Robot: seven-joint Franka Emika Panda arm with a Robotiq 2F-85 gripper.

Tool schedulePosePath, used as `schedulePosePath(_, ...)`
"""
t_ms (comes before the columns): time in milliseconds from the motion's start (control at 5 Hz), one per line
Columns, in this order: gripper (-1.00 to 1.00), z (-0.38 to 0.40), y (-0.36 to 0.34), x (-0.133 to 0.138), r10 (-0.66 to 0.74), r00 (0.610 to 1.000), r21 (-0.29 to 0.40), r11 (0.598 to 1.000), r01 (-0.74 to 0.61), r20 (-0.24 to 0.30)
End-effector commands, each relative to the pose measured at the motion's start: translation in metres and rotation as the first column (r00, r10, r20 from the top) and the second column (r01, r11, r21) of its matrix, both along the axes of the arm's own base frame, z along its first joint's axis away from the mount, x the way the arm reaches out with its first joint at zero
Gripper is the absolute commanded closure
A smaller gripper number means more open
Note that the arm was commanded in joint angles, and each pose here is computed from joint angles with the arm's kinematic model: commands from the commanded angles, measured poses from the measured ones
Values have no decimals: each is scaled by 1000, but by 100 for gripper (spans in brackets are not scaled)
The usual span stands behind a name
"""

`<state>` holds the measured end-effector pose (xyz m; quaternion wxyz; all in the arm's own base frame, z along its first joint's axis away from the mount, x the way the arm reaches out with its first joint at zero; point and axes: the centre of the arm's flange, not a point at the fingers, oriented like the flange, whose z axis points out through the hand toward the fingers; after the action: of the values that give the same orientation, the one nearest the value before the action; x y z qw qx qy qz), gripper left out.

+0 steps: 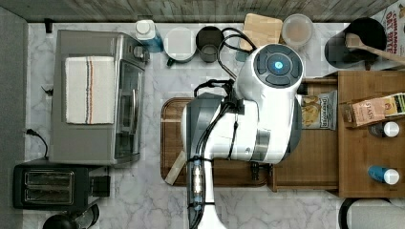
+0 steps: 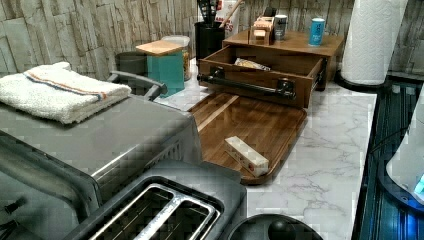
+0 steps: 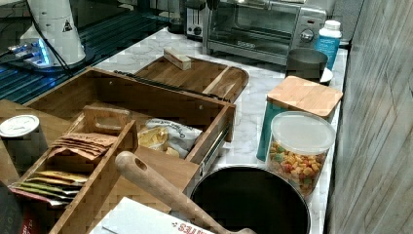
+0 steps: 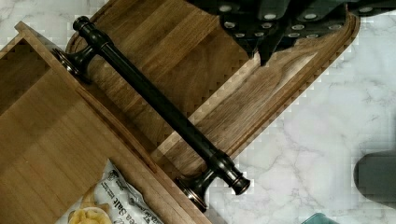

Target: Close the drawer.

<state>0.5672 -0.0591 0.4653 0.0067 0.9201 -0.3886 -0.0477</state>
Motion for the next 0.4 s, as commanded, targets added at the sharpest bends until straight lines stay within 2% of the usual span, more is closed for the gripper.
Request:
schedulePosePath(200, 100, 0, 0, 0, -2, 1000, 3, 1000, 2, 0)
schedulePosePath(400, 100, -20, 15, -10, 120, 992, 11, 993, -121, 43)
